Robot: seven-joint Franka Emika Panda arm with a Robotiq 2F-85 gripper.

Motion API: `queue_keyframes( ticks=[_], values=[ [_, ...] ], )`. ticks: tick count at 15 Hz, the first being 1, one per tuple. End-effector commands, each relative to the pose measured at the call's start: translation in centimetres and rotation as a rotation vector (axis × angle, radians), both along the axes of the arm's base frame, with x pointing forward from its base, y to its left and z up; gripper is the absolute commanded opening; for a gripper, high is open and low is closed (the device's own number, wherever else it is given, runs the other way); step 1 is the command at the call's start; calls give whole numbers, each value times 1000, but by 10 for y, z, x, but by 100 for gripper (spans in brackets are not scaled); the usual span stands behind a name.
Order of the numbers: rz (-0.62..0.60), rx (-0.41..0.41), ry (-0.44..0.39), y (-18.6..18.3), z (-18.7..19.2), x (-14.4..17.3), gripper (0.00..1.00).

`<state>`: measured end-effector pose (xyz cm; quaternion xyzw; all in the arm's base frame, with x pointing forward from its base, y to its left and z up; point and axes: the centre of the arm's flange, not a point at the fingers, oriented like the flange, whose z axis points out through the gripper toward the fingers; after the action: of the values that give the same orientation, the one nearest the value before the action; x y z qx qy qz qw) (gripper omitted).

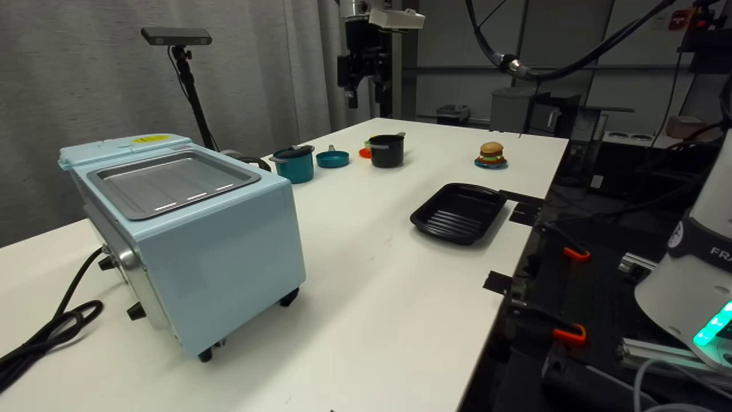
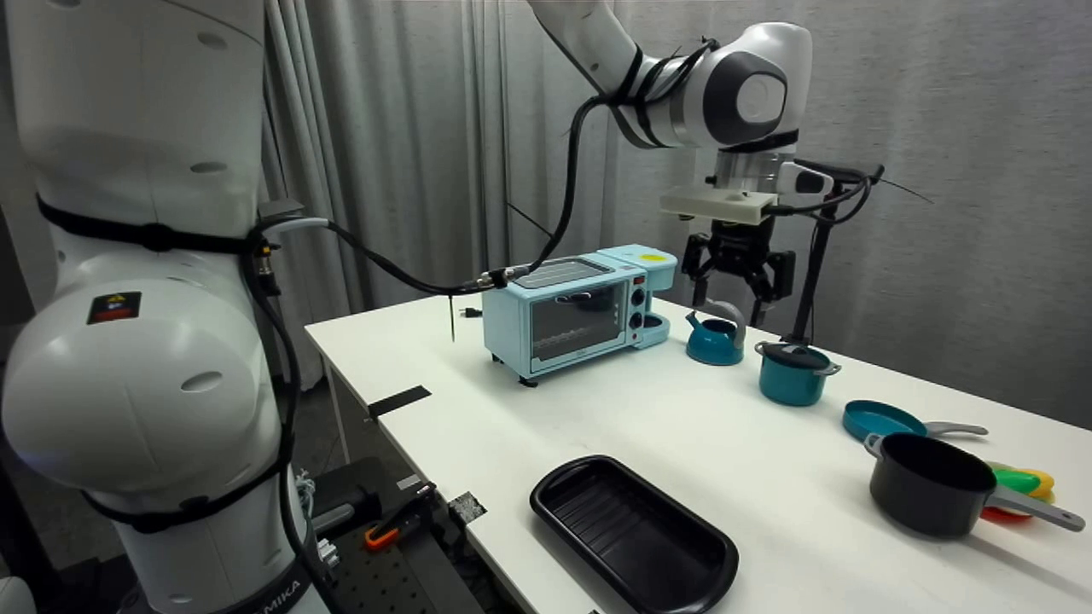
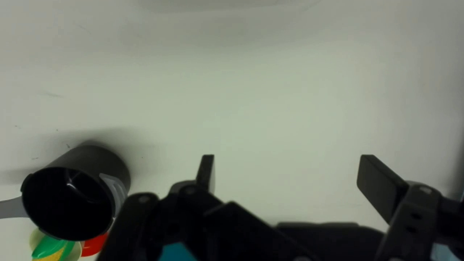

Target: Transfer the lid from the pot to the pan

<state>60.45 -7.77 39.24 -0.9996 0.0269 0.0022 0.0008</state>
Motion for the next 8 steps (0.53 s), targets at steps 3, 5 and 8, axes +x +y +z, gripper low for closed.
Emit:
queue_keyframes(
  ticks=[3,5,8],
  values=[
    [-32,0,-18,0,6,52,100],
    [-34,-8,-28,3,4,68,100],
    [-36,-8,-50,7,-3,91,100]
  ],
)
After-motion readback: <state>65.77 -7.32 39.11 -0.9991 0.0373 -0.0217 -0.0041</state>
